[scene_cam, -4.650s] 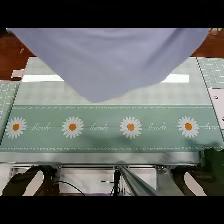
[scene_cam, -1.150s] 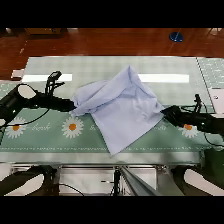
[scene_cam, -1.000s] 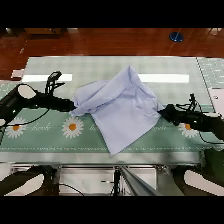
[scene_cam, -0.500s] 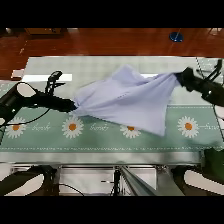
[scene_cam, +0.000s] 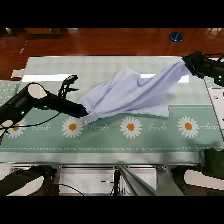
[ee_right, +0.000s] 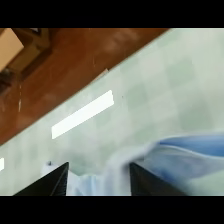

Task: Fold the shirts.

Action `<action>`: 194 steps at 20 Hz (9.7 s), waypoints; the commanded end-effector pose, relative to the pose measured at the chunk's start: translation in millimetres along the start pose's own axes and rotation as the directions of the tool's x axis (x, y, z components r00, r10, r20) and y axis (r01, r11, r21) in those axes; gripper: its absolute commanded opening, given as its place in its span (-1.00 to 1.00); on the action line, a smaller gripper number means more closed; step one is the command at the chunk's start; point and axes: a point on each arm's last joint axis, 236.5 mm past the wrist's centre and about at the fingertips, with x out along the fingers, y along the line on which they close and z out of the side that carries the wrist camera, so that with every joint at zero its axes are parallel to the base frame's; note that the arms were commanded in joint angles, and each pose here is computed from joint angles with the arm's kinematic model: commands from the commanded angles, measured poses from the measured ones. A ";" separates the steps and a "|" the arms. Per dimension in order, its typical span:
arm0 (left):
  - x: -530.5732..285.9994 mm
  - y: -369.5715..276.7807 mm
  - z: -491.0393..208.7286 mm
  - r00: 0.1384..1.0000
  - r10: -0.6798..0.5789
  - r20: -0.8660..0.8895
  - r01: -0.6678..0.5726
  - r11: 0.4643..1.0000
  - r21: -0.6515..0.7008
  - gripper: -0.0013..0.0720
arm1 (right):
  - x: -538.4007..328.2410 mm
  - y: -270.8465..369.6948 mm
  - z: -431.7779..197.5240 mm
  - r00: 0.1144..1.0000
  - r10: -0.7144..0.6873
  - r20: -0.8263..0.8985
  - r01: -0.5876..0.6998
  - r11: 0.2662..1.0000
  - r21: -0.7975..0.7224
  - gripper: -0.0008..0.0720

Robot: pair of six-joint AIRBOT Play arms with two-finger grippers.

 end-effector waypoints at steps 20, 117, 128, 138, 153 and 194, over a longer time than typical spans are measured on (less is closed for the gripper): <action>-3.1 6.9 0.2 1.000 0.010 0.002 -0.010 1.000 -0.013 -0.90 | -94.6 -129.5 -213.2 0.813 -0.110 -0.571 0.220 0.967 0.126 0.50; -78.4 68.5 -96.7 0.991 -0.135 -0.006 0.113 0.855 -0.507 0.95 | -121.3 -80.5 -90.2 0.678 -0.206 -0.705 0.131 0.978 -0.159 0.04; -21.1 21.8 -152.8 0.960 -0.267 -0.088 0.161 0.779 -0.606 0.95 | -123.7 -100.3 -154.6 0.607 -0.137 -0.783 0.121 0.989 -0.079 0.04; 13.2 18.4 -168.0 0.931 -0.292 -0.219 0.101 0.782 -0.615 0.95 | -124.1 -98.5 -148.8 0.629 -0.156 -0.762 0.118 0.987 -0.104 0.04; 31.4 30.0 -157.0 0.946 -0.269 -0.179 0.103 0.775 -0.624 -0.90 | -136.1 -124.1 -149.9 0.619 -0.266 -0.739 0.200 0.963 -0.179 0.30; -533.0 -215.6 46.5 0.197 0.133 0.971 -0.574 0.819 0.004 -0.90 | -432.2 362.8 31.2 0.698 0.513 0.499 -0.036 0.721 -0.692 -0.90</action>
